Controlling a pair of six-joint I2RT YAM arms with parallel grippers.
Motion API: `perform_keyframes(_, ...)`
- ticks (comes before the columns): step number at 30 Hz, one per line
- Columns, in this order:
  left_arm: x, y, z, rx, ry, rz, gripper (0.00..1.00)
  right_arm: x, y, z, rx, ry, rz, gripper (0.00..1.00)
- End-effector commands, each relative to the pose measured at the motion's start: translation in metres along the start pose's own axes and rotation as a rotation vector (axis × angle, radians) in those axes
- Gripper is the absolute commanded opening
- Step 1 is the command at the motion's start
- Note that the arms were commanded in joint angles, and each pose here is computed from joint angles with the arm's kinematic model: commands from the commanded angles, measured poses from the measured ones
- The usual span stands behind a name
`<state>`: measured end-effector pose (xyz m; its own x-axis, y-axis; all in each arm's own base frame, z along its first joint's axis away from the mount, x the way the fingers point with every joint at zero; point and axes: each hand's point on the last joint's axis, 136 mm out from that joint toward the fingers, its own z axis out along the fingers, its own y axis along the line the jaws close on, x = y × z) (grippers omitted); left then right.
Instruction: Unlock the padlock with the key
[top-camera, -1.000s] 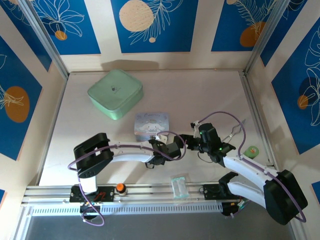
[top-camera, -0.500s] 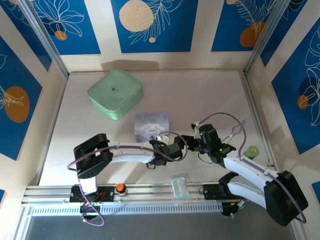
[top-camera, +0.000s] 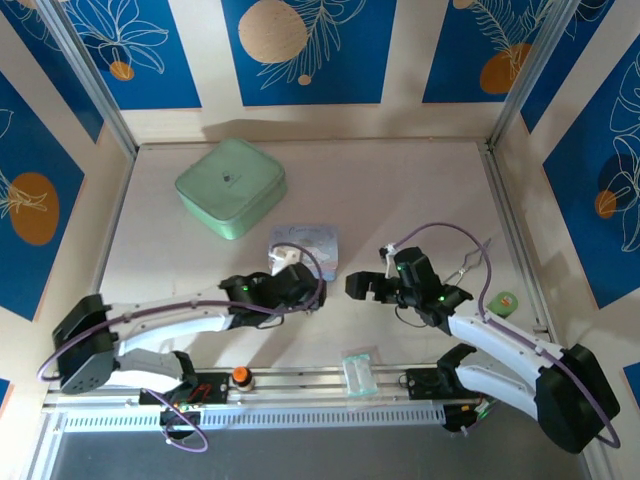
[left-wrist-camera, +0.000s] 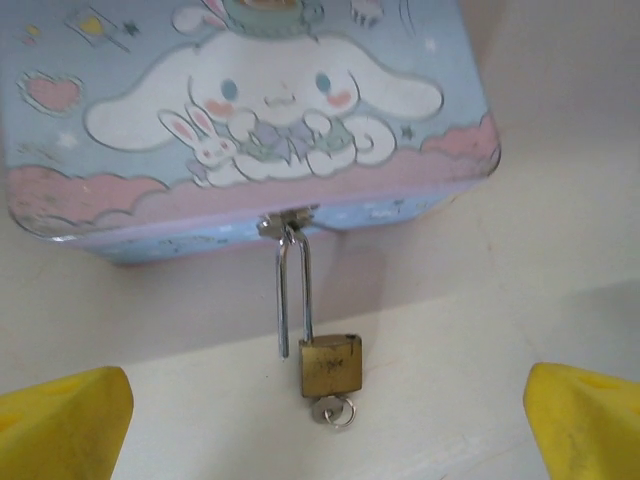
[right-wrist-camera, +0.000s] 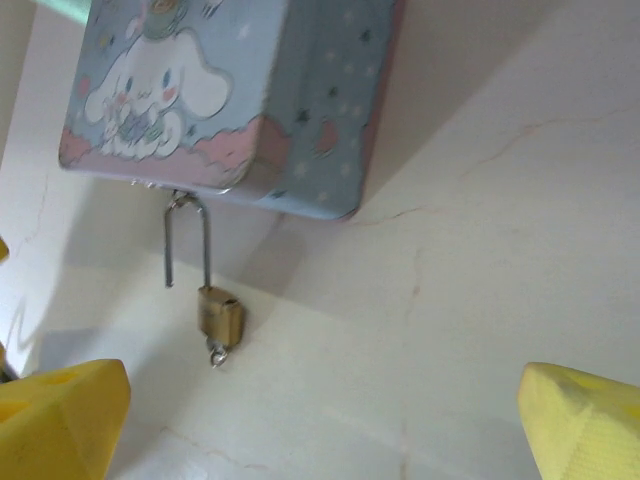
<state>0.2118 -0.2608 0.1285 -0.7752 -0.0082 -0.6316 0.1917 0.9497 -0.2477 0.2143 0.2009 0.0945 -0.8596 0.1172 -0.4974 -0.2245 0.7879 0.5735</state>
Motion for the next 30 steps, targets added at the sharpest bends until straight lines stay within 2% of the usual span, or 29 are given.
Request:
perform_keyframes(1, -0.008, 0.002, -0.001, 0.079, -0.013, 0.008, 0.99, 0.000, 0.007, 0.003, 0.111, 0.007, -0.015, 0.99)
perform_keyframes(5, -0.016, 0.020, -0.006, 0.070, -0.018, 0.025, 0.99, 0.011, 0.031, 0.022, 0.174, 0.053, -0.090, 0.99)
perform_keyframes(9, -0.023, 0.042, -0.011, 0.069, -0.041, -0.042, 0.99, 0.025, 0.052, 0.050, 0.209, 0.115, -0.137, 1.00)
perform_keyframes(11, -0.024, 0.051, -0.015, 0.067, -0.063, -0.062, 0.99, 0.029, 0.055, 0.059, 0.254, 0.129, -0.146, 0.94)
perform_keyframes(14, -0.021, 0.065, -0.020, 0.018, -0.073, -0.055, 0.99, 0.033, 0.058, 0.071, 0.299, 0.133, -0.171, 0.92)
perform_keyframes(16, -0.015, 0.069, -0.019, 0.015, -0.063, -0.063, 0.99, 0.037, 0.055, 0.079, 0.339, 0.160, -0.171, 0.87)
perform_keyframes(21, -0.004, 0.071, -0.016, 0.037, -0.051, -0.094, 0.99, 0.047, 0.056, 0.095, 0.352, 0.188, -0.194, 0.74)
perform_keyframes(26, -0.002, 0.075, -0.016, 0.036, -0.062, -0.106, 0.99, 0.049, 0.063, 0.104, 0.365, 0.188, -0.232, 0.71)
perform_keyframes(30, 0.000, 0.075, -0.014, 0.032, -0.052, -0.108, 0.99, 0.050, 0.055, 0.111, 0.413, 0.186, -0.233, 0.63)
